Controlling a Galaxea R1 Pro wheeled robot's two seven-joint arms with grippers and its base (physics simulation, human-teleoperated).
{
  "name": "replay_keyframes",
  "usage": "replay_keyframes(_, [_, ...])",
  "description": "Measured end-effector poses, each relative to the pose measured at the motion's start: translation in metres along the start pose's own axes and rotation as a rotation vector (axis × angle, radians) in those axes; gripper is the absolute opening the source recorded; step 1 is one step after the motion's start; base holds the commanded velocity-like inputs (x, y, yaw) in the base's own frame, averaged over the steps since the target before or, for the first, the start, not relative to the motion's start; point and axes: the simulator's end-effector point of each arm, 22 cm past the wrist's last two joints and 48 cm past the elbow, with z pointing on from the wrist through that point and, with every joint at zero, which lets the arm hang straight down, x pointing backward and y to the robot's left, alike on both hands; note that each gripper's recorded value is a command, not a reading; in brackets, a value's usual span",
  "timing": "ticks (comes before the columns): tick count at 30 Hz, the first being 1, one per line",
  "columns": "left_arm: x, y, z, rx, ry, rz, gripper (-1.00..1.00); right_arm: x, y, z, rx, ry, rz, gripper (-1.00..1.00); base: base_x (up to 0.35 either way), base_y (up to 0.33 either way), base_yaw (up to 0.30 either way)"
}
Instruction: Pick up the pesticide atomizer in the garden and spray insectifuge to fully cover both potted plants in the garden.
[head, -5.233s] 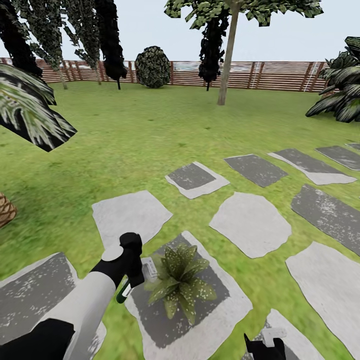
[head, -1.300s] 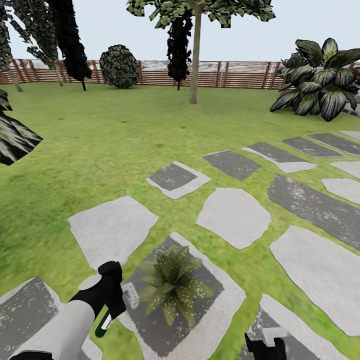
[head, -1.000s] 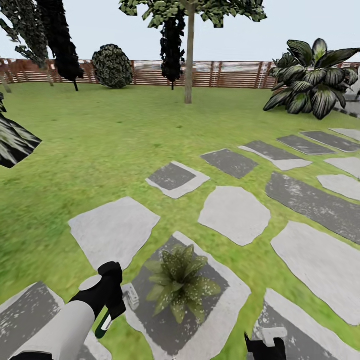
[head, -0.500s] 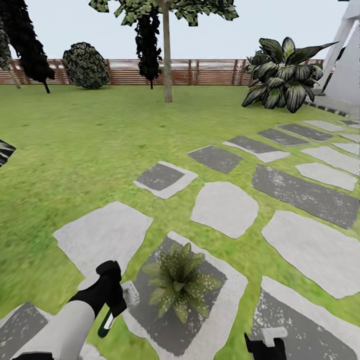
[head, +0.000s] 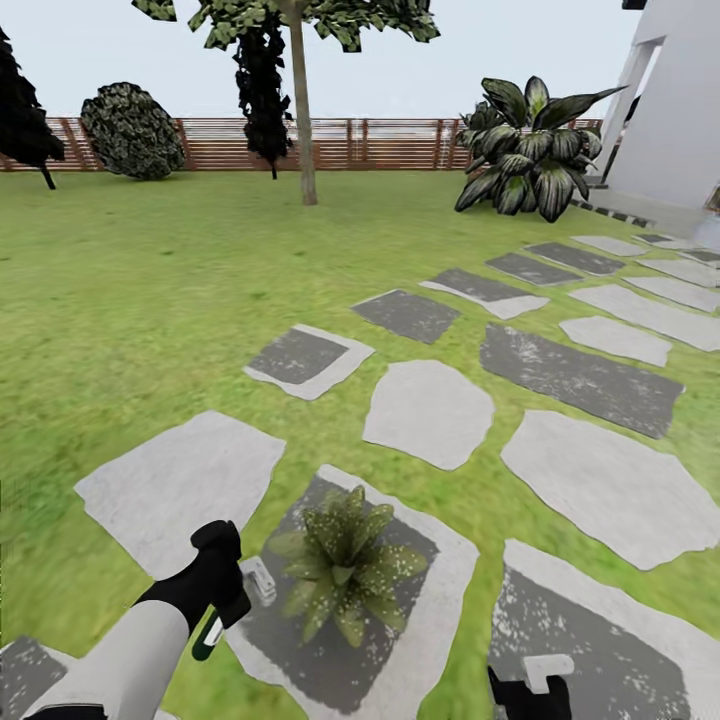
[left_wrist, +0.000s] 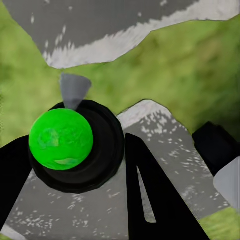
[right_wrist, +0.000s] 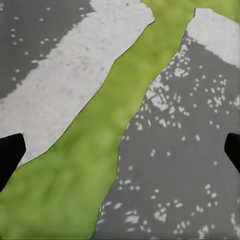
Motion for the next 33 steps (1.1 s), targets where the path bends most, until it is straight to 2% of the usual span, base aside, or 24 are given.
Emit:
replay_keyframes(6, [-0.002, -0.003, 0.000, 0.005, -0.003, 0.001, -1.00, 0.000, -0.001, 0.000, 0.002, -0.001, 0.000, 1.00, 0.070, 0.296, -0.032])
replay_keyframes(12, [-0.005, -0.006, -0.001, 0.014, -0.010, 0.001, -1.00, -0.001, -0.001, 0.000, 0.002, -0.003, 0.000, 1.00, 0.050, 0.077, -0.259])
replay_keyframes(19, [-0.020, -0.024, -0.011, 0.095, -0.040, 0.012, -1.00, -0.003, -0.003, 0.000, 0.004, -0.006, 0.000, 1.00, 0.001, 0.001, -0.140])
replay_keyframes(21, [-0.031, -0.012, -0.024, 0.071, -0.049, 0.029, -1.00, -0.003, -0.002, 0.000, 0.003, -0.006, -0.002, 1.00, 0.000, 0.000, -0.001])
replay_keyframes(28, [-0.049, -0.001, -0.040, 0.046, -0.071, 0.041, -1.00, -0.003, -0.002, 0.000, 0.002, -0.005, -0.002, 1.00, 0.000, 0.000, 0.000])
replay_keyframes(33, [-0.036, -0.008, -0.032, 0.064, -0.032, 0.067, -1.00, -0.003, -0.002, 0.000, 0.002, -0.004, -0.002, 1.00, 0.000, 0.000, 0.000])
